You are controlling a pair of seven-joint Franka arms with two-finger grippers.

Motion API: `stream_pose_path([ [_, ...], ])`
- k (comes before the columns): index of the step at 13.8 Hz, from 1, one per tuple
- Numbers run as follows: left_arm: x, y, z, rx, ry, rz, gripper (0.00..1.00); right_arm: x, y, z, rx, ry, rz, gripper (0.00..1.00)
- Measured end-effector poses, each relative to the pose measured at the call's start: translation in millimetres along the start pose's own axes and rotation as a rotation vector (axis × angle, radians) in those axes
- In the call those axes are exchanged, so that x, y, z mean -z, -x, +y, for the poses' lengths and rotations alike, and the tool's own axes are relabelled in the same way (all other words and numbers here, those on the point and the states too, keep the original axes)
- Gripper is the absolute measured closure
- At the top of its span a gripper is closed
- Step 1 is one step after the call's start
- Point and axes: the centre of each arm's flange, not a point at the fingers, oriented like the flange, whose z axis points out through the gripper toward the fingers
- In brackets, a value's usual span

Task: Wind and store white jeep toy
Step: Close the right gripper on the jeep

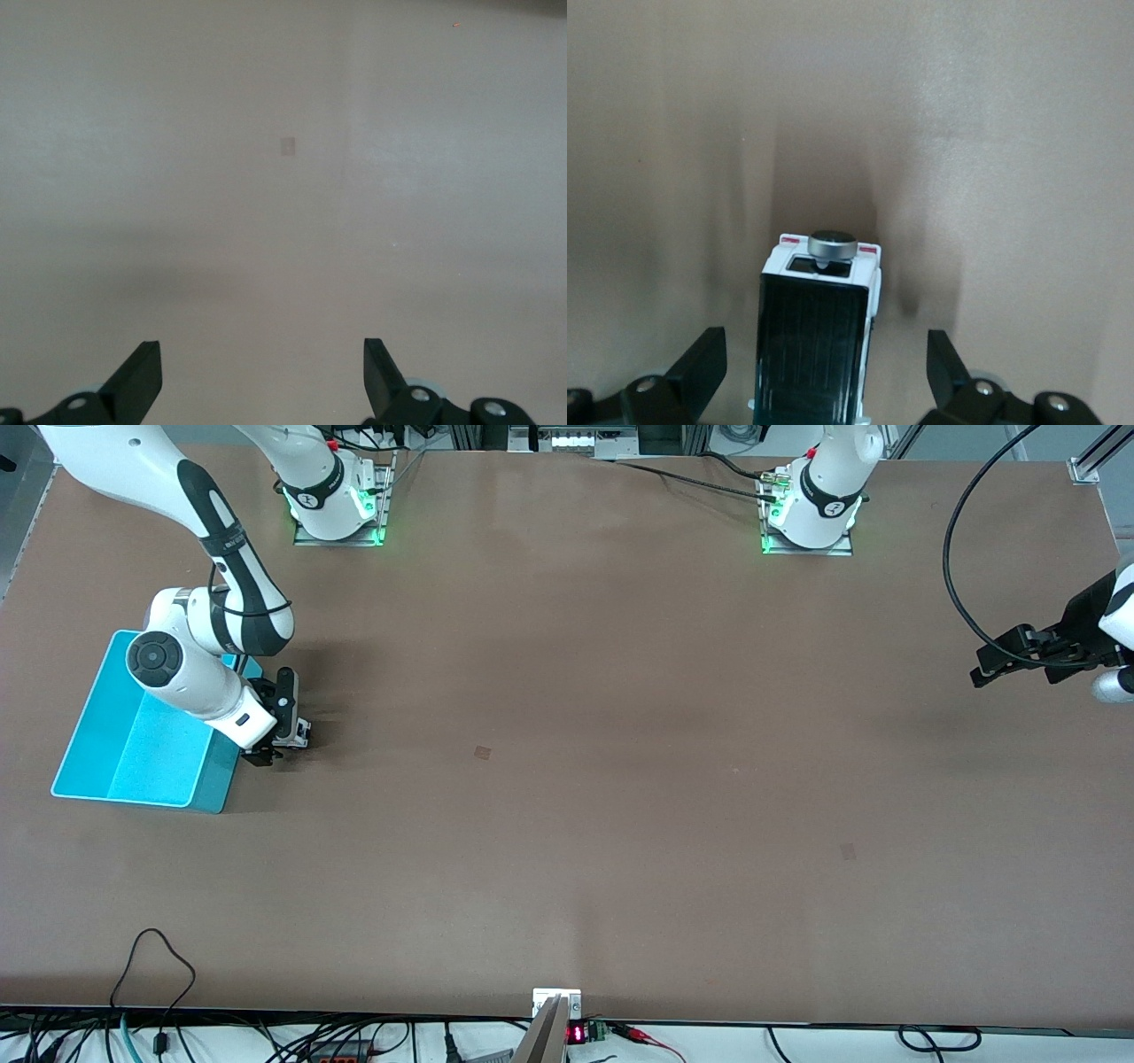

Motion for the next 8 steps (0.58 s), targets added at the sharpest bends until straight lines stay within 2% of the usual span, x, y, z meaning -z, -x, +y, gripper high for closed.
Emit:
stream_pose_path([
  [5,0.0,0.0,0.0,0.000,0.000,0.000,0.00,-10.3,1.5,-3.7,-0.003,0.006,0.002,0.00],
  [7,0.0,0.0,0.0,0.000,0.000,0.000,0.00,-13.0,1.9,-3.6,-0.003,0.008,0.003,0.04],
  [8,0.0,0.0,0.0,0.000,0.000,0.000,0.00,-13.5,2.0,-3.5,-0.004,0.010,0.004,0.12],
])
